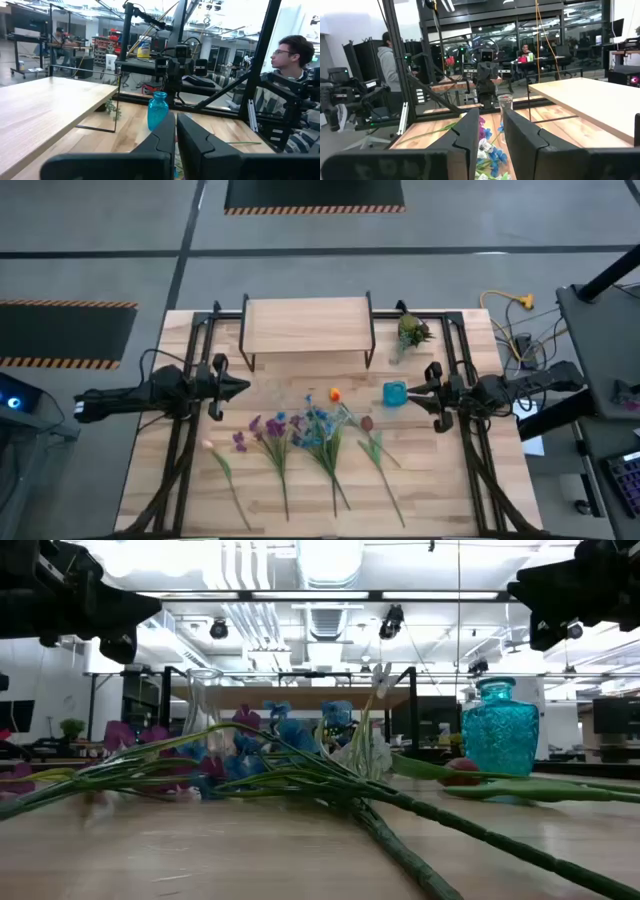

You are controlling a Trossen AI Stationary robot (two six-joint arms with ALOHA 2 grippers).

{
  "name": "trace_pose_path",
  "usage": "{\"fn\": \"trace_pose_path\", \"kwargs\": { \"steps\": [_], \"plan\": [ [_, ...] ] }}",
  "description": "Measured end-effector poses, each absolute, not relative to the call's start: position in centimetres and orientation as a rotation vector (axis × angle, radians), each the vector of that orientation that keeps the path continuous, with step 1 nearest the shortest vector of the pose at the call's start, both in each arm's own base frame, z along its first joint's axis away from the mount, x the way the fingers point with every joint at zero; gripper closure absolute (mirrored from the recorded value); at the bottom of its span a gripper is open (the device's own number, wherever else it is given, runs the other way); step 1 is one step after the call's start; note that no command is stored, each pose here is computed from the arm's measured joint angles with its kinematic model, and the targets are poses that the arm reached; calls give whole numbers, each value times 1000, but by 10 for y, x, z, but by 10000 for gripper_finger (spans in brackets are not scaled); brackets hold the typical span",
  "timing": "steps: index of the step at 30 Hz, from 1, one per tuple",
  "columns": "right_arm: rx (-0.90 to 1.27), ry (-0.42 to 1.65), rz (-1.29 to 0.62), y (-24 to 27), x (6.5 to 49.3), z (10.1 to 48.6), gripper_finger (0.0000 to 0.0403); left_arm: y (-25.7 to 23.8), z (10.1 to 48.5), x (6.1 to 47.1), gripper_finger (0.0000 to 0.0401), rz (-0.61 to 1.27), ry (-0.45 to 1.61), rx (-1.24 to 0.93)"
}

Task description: Pick and place flowers into a vace then onto a shelf

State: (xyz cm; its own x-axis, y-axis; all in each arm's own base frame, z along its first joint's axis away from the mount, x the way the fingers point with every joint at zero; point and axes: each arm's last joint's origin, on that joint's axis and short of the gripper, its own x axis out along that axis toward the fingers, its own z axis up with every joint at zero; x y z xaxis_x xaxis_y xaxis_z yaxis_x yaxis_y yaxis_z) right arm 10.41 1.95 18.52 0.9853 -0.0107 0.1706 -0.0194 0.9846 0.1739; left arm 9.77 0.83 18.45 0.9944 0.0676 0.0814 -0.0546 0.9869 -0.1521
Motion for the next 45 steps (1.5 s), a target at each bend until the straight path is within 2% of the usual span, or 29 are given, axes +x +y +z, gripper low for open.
{"fn": "trace_pose_path", "kwargs": {
  "steps": [12, 25, 37, 45],
  "plan": [
    [176, -172, 5, 20, 104, 185, 335, 8, 184, 98, 401, 61, -86, -150],
    [176, -172, 5, 20, 104, 185, 321, 8, 185, 98, 401, 62, -87, -150],
    [176, -172, 5, 20, 104, 185, 335, 8, 185, 98, 401, 61, -87, -150],
    [176, -172, 5, 20, 104, 185, 326, 8, 185, 98, 401, 61, -87, -151]
  ]
}}
